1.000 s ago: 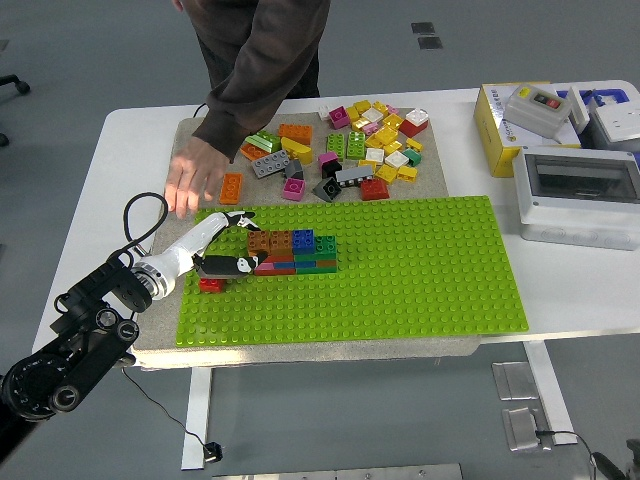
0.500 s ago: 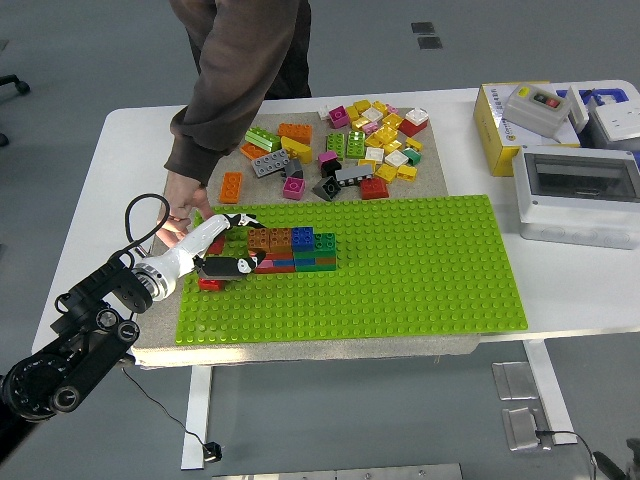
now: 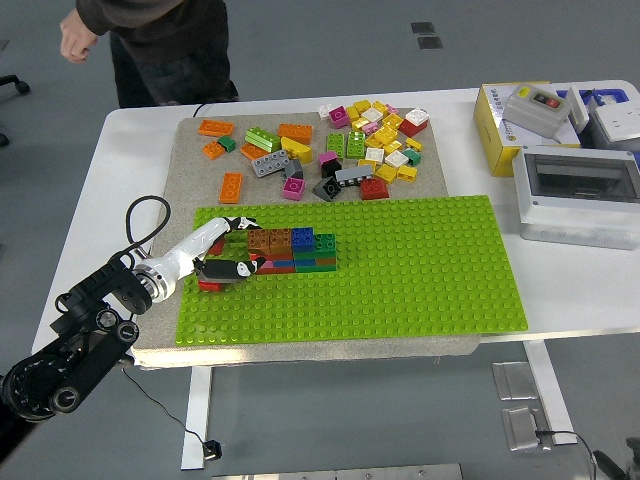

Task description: Pick up the brick,pile it on top of brick,press brick,pick up the brick,pile it on top of brick,press brick

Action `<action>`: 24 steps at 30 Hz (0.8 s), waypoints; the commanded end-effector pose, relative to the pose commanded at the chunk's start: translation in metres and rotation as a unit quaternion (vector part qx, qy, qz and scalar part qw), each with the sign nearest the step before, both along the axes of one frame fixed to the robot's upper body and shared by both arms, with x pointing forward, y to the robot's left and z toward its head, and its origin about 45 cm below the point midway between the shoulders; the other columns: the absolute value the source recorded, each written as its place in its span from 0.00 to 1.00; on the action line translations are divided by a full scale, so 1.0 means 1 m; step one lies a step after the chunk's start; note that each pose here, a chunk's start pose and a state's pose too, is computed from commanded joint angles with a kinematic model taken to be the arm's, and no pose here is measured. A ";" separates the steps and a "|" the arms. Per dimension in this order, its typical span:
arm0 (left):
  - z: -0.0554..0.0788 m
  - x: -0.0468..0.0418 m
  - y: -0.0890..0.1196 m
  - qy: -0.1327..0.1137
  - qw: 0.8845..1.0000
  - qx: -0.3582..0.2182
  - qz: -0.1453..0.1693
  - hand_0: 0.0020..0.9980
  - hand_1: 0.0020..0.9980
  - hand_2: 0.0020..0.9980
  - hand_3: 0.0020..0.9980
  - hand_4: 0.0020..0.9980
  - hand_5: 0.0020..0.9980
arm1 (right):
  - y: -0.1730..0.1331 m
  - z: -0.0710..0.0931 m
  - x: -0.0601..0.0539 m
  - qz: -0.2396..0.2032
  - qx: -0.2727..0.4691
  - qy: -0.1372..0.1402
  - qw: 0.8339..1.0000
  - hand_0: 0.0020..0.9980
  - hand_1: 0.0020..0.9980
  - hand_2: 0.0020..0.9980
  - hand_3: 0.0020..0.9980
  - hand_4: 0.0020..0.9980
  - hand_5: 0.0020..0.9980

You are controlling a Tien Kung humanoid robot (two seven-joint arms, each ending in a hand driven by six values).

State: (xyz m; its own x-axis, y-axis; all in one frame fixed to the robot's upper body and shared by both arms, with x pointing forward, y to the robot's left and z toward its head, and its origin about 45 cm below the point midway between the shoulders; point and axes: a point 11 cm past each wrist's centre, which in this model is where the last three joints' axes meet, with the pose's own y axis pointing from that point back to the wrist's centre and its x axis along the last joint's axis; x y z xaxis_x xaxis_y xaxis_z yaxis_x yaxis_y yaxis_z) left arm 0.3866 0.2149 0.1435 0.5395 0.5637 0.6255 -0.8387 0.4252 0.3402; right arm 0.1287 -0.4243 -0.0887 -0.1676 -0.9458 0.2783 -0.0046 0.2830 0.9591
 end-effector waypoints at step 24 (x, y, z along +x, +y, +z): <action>0.017 0.0056 0.005 -0.017 1.000 0.008 -0.003 0.99 1.00 1.00 0.88 0.84 0.42 | -0.001 0.000 -0.001 -0.001 -0.001 0.001 1.000 0.73 0.69 0.69 0.78 0.60 1.00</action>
